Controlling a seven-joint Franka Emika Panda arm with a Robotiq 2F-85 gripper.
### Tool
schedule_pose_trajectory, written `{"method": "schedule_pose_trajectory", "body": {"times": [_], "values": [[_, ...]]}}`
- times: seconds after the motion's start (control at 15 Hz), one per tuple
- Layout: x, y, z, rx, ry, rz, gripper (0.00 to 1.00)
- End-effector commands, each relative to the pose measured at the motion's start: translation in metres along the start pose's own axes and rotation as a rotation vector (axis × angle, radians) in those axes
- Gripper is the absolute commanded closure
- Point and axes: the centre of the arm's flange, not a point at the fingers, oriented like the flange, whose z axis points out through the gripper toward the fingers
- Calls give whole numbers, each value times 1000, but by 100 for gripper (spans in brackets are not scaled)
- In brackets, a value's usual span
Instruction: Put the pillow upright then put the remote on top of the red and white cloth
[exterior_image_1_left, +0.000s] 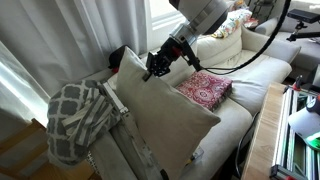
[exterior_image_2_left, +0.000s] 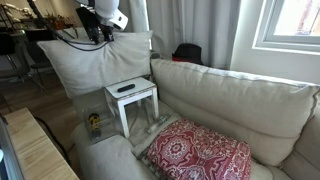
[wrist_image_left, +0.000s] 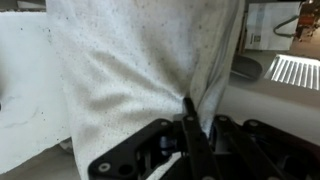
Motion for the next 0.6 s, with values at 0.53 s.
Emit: {"method": "schedule_pose_trajectory", "body": {"times": [0.53], "values": [[-9, -47, 20, -147, 215, -226, 97]]}}
